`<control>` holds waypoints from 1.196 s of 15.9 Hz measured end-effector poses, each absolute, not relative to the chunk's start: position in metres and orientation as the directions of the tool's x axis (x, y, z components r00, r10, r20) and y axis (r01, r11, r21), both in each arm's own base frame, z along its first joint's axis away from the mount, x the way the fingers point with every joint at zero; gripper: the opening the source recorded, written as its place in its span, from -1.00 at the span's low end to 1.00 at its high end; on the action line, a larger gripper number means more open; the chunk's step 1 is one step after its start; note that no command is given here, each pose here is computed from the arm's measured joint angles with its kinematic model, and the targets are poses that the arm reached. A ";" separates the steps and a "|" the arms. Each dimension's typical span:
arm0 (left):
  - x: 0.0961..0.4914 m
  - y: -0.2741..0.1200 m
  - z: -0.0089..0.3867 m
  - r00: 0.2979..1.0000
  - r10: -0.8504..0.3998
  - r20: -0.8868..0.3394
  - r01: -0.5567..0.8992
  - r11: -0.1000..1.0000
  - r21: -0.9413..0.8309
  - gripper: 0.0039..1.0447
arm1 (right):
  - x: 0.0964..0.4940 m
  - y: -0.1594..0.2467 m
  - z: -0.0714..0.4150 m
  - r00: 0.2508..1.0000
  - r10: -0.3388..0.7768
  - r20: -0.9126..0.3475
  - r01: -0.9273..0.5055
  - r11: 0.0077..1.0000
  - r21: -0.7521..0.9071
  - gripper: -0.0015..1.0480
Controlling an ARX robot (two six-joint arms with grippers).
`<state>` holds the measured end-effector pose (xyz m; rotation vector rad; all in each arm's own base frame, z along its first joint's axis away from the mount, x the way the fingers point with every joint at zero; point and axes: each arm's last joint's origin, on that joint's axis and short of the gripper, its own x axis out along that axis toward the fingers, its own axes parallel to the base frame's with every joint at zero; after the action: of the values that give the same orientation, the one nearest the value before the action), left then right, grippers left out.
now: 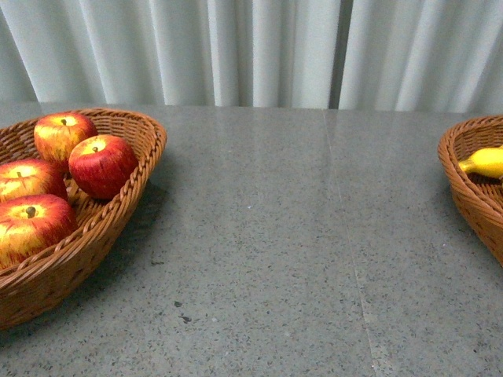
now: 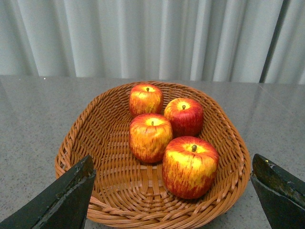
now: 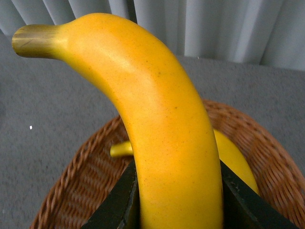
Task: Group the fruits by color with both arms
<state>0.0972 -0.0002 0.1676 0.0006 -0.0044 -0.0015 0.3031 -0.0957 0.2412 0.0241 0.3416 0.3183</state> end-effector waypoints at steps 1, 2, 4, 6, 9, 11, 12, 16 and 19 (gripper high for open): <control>0.097 0.000 0.168 1.000 -0.002 0.004 0.002 1.000 0.001 0.88 | 0.289 -0.102 0.233 0.886 0.291 -0.362 -0.288 0.956 0.062 -0.35; 0.097 0.000 0.168 1.000 -0.002 0.004 0.002 1.000 0.001 0.88 | 0.280 -0.109 0.224 0.878 0.267 -0.396 -0.272 0.961 0.046 -0.35; 0.097 0.000 0.168 1.000 -0.002 0.004 0.002 1.000 0.001 0.88 | 0.268 -0.112 0.205 0.847 0.249 -0.470 -0.269 0.963 0.026 -0.35; 0.097 0.000 0.168 1.000 -0.002 0.004 0.002 1.000 0.001 0.88 | 0.259 -0.109 0.193 0.813 0.254 -0.524 -0.290 0.957 0.013 -0.27; 0.097 0.000 0.168 1.000 -0.002 0.004 0.002 1.000 0.001 0.88 | 0.258 -0.106 0.197 0.812 0.252 -0.526 -0.301 0.953 -0.008 0.37; 0.097 0.000 0.168 1.000 -0.002 0.004 0.002 1.000 0.001 0.88 | 0.259 -0.100 0.209 0.826 0.260 -0.499 -0.318 0.948 -0.032 0.79; 0.097 0.000 0.168 1.000 -0.002 0.004 0.002 1.000 0.001 0.88 | 0.261 -0.099 0.224 0.851 0.260 -0.457 -0.316 0.948 -0.048 0.91; 0.097 0.000 0.168 1.000 -0.002 0.004 0.002 1.000 0.001 0.88 | 0.255 -0.088 0.289 0.933 0.294 -0.207 -0.312 0.948 -0.059 0.87; 0.097 0.000 0.168 1.000 -0.002 0.004 0.002 1.000 0.001 0.88 | 0.155 -0.042 0.254 0.999 0.010 -0.031 -0.010 1.000 -0.004 0.01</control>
<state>0.0972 -0.0002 0.1676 0.0006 -0.0044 -0.0015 0.1549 -0.0420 0.2544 -0.0041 0.0308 0.0101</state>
